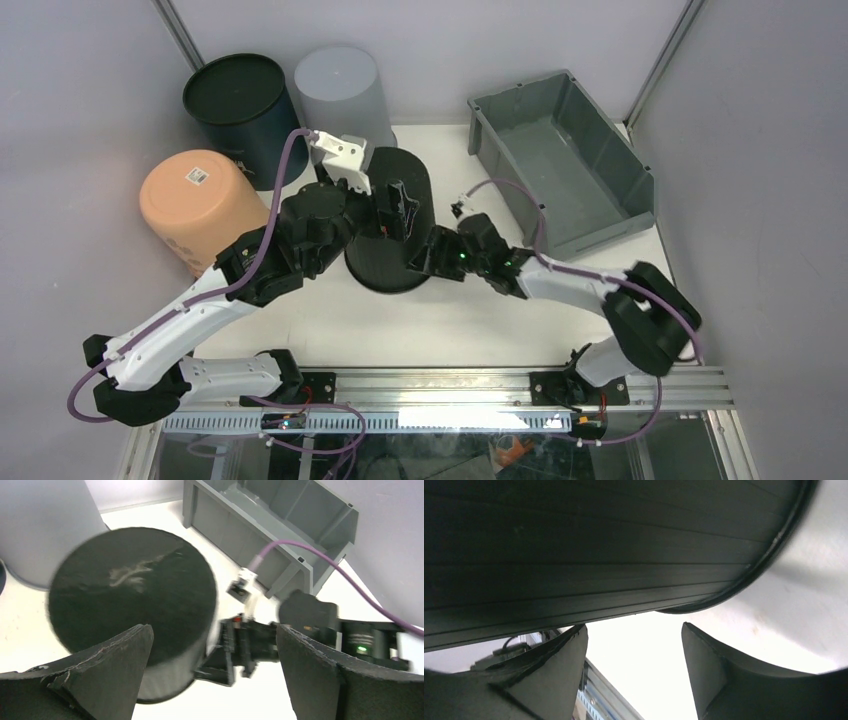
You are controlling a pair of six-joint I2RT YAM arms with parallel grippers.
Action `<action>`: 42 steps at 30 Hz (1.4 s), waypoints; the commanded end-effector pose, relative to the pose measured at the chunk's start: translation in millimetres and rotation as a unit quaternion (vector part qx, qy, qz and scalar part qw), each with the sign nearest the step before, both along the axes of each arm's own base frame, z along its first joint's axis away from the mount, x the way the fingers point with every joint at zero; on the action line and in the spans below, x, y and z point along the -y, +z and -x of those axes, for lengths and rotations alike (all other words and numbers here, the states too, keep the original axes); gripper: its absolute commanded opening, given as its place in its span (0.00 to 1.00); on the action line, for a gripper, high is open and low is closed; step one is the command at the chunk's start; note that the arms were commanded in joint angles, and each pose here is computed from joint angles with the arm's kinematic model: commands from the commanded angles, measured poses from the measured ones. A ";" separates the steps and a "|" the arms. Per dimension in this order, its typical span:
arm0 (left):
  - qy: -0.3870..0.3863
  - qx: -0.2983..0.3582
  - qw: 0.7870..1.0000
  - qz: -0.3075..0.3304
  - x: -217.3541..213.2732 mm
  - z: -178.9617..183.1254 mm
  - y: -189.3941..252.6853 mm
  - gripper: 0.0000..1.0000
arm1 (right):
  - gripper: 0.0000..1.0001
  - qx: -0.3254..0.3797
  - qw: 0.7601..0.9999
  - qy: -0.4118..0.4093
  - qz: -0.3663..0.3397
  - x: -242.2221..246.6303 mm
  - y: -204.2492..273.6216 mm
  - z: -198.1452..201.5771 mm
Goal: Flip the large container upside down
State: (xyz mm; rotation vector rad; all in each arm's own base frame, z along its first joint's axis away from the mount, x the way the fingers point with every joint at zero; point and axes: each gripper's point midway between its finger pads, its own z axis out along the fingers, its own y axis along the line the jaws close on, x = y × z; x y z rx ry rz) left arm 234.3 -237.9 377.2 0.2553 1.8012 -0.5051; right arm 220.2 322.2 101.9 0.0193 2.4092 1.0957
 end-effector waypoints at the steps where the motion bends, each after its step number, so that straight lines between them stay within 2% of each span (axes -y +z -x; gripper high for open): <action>1: -0.008 0.009 0.999 0.042 0.8 2.7 17.4 0.99 | 0.72 0.075 0.994 0.036 -0.066 -63.4 45.9 -39.0; 5: -0.006 0.007 0.999 0.047 -1.5 3.7 18.8 0.99 | 0.74 0.096 0.990 0.070 -0.081 -104.2 68.9 -62.0; 8: -0.003 0.009 0.999 0.047 -4.7 4.5 21.3 0.99 | 0.75 0.093 0.987 0.118 -0.062 -112.6 69.4 -65.8; 10: 0.000 0.010 0.999 0.046 -8.1 5.3 22.4 0.99 | 0.75 0.120 0.984 0.128 -0.034 -100.1 75.9 -64.9; 14: 0.001 0.008 0.999 0.050 -10.9 7.2 21.7 0.99 | 0.77 0.161 0.984 0.076 -0.004 -53.6 94.8 -79.8; 17: -0.002 0.006 0.998 0.057 -9.8 8.6 23.1 0.99 | 0.76 0.155 0.987 0.025 0.011 -21.5 89.6 -98.4; 20: 0.004 0.009 0.998 0.060 -13.8 8.8 23.0 0.99 | 0.75 0.134 0.990 -0.001 0.044 -10.7 75.4 -117.8; 22: 0.008 0.011 0.998 0.066 -17.3 9.8 24.6 0.99 | 0.75 0.116 0.991 0.003 0.060 -18.9 62.8 -128.2; 28: 0.019 0.017 0.996 0.082 -26.4 12.4 31.5 0.99 | 0.73 0.107 0.992 0.048 0.035 -89.9 65.7 -139.6; 30: 0.023 0.024 0.996 0.087 -30.8 13.3 35.8 0.99 | 0.74 0.107 0.993 0.041 0.032 -91.4 71.5 -145.7; 34: 0.021 0.024 0.996 0.079 -33.5 15.0 36.3 0.99 | 0.74 0.148 0.987 -0.006 0.055 -44.6 97.5 -166.6; 36: 0.019 0.021 0.997 0.076 -32.1 14.9 32.9 0.99 | 0.74 0.184 0.978 -0.018 0.094 -15.3 115.3 -172.2; 39: 0.011 0.013 0.998 0.067 -23.8 12.6 25.2 0.99 | 0.76 0.239 0.952 -0.029 0.189 31.9 141.0 -174.9; 42: 0.002 0.007 0.998 0.058 -14.9 10.2 20.6 0.99 | 0.83 0.274 0.910 -0.069 0.302 89.7 158.5 -178.4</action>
